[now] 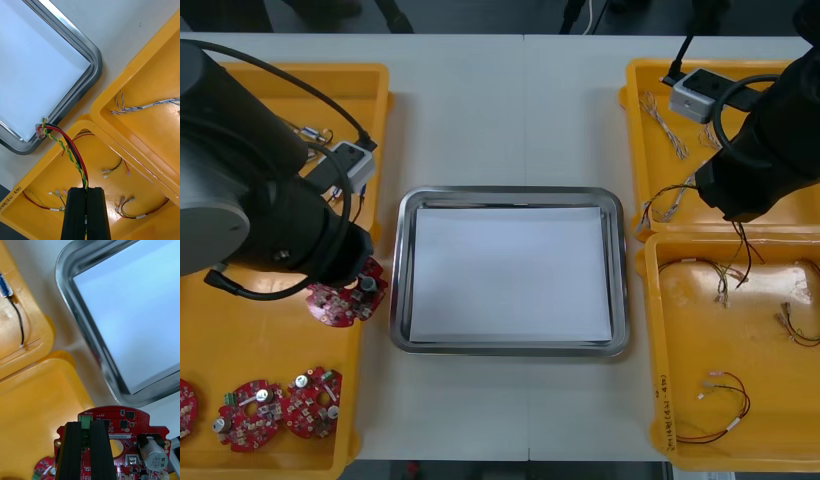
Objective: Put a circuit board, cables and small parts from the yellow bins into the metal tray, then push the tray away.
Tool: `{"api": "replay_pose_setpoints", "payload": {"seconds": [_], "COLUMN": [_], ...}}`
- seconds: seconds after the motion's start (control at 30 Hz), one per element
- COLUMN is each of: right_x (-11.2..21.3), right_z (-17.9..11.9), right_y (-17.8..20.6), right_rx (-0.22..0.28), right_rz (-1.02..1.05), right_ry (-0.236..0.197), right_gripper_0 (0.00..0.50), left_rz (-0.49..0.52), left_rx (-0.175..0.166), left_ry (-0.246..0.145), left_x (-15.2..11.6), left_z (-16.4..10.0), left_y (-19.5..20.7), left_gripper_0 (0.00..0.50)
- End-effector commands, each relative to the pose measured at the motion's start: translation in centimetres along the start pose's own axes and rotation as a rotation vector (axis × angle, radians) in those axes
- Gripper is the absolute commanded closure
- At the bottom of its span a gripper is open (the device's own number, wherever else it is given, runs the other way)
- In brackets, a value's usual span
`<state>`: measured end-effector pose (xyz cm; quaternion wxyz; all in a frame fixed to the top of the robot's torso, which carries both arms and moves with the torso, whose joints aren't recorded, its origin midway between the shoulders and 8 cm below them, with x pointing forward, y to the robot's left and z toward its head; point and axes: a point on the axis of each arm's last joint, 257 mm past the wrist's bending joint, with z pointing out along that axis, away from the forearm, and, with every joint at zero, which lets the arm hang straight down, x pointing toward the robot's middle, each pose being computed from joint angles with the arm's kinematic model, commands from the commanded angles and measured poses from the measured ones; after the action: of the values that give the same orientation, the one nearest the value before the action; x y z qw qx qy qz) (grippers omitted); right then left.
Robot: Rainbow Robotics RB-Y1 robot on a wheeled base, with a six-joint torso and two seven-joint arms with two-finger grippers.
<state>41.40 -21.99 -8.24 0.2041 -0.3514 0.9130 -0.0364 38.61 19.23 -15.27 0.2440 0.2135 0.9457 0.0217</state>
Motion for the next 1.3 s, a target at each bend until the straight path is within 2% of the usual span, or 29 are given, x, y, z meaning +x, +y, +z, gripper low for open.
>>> {"api": "replay_pose_setpoints", "payload": {"seconds": [0.03, 0.17, 0.6, 0.8, 0.93, 1.3], "right_x": [-2.7, -3.2, -2.9, -2.6, -2.6, -2.5], "right_z": [-0.8, -0.7, -0.9, -0.9, -0.9, -1.0], "right_y": [0.9, 1.4, 1.5, 1.4, 1.5, 1.5], "right_rx": [-0.009, -0.014, -0.013, -0.007, -0.008, -0.006], "right_rz": [-0.011, -0.030, -0.054, -0.060, -0.065, -0.068], "right_ry": [-0.043, -0.038, -0.015, -0.004, -0.005, -0.002], "right_gripper_0": [0.500, 0.500, 0.500, 0.500, 0.500, 0.500], "left_rz": [-0.033, -0.042, -0.027, -0.026, -0.030, -0.024], "left_rx": [0.021, 0.037, 0.046, 0.039, 0.049, 0.045], "left_ry": [-0.071, -0.086, -0.111, -0.122, -0.126, -0.122], "left_x": [-3.1, -4.2, -5.0, -5.1, -5.2, -4.5], "left_z": [-0.1, 1.2, 6.5, 8.6, 9.8, 11.5], "left_y": [-3.4, -5.3, -8.1, -8.4, -8.8, -9.5], "left_gripper_0": [0.500, 0.500, 0.500, 0.500, 0.500, 0.500]}}
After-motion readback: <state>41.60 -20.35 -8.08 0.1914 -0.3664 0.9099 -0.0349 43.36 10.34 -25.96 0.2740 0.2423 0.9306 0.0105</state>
